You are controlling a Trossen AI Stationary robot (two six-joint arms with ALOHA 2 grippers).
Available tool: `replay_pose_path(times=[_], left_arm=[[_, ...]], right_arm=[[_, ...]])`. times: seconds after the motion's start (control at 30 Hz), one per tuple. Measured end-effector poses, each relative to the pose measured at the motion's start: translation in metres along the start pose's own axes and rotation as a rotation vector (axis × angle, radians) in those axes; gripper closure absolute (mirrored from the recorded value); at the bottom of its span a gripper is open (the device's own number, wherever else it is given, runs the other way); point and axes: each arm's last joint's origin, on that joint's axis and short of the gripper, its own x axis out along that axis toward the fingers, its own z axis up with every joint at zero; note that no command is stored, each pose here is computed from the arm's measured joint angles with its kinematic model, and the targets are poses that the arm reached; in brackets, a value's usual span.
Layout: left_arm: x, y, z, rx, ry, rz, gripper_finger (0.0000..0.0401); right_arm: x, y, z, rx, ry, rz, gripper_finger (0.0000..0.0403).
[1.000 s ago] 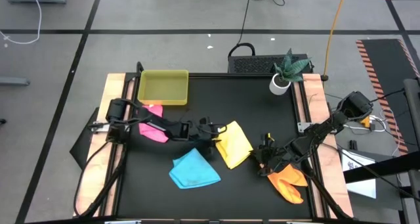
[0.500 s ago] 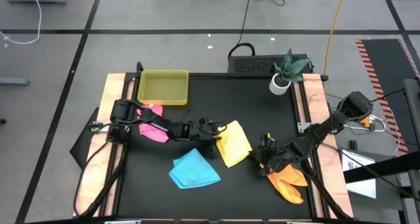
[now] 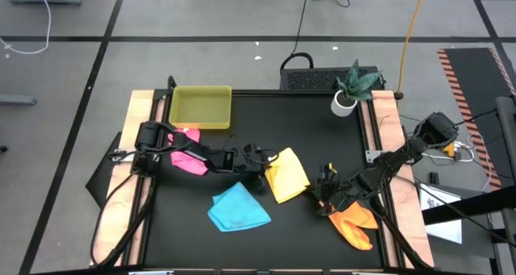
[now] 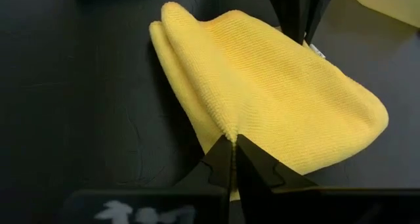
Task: Fold microfiber towels
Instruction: Fold the yellow microfiber cloth
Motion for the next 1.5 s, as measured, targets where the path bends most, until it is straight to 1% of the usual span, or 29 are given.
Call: replay_pose_path(times=[0.1, 0.2, 0.37, 0.47, 0.53, 0.67, 0.77, 0.87, 0.97, 1.1, 1.23, 1.37, 1.43, 1.5], left_arm=[[-0.001, -0.001, -0.002, 0.011, 0.026, 0.007, 0.0388], [-0.007, -0.002, -0.003, 0.027, 0.055, 0.057, 0.0380], [-0.024, -0.003, -0.003, 0.069, 0.124, 0.126, 0.0391], [-0.032, -0.006, -0.003, 0.088, 0.153, 0.127, 0.0392], [-0.034, -0.008, -0.004, 0.099, 0.160, 0.136, 0.0382], [-0.037, -0.008, -0.008, 0.121, 0.193, 0.214, 0.0365], [-0.038, -0.003, -0.010, 0.128, 0.203, 0.288, 0.0369], [-0.038, -0.002, -0.011, 0.130, 0.197, 0.325, 0.0381], [-0.044, -0.001, -0.012, 0.124, 0.231, 0.344, 0.0389], [-0.051, 0.002, -0.013, 0.104, 0.257, 0.390, 0.0384], [-0.055, 0.000, -0.010, 0.081, 0.234, 0.394, 0.0365], [-0.056, -0.005, -0.004, 0.054, 0.171, 0.370, 0.0364], [-0.054, -0.009, 0.006, 0.004, 0.079, 0.323, 0.0370], [-0.052, -0.013, 0.013, -0.013, 0.024, 0.236, 0.0379]], right_arm=[[0.000, 0.000, 0.000, 0.000, 0.000, 0.000, 0.0397], [0.000, 0.000, 0.000, 0.000, 0.000, -0.001, 0.0397], [0.000, 0.000, 0.000, 0.002, -0.002, -0.005, 0.0397], [0.000, 0.000, 0.000, 0.002, -0.002, -0.005, 0.0397], [0.000, 0.000, 0.001, 0.002, -0.002, -0.005, 0.0397], [0.000, 0.000, 0.001, 0.004, -0.004, -0.005, 0.0397], [0.000, 0.000, 0.000, -0.003, 0.005, 0.009, 0.0397], [0.000, 0.000, 0.000, 0.001, 0.001, 0.007, 0.0397], [0.000, 0.000, 0.000, 0.000, 0.001, 0.005, 0.0397], [0.000, 0.000, 0.000, 0.002, 0.001, 0.001, 0.0397], [0.000, 0.000, 0.000, 0.003, 0.000, 0.001, 0.0397], [0.000, 0.000, 0.000, 0.002, -0.001, 0.001, 0.0397], [0.000, 0.000, 0.000, 0.002, -0.002, 0.001, 0.0397], [0.000, 0.000, 0.000, 0.001, -0.001, 0.001, 0.0397]])
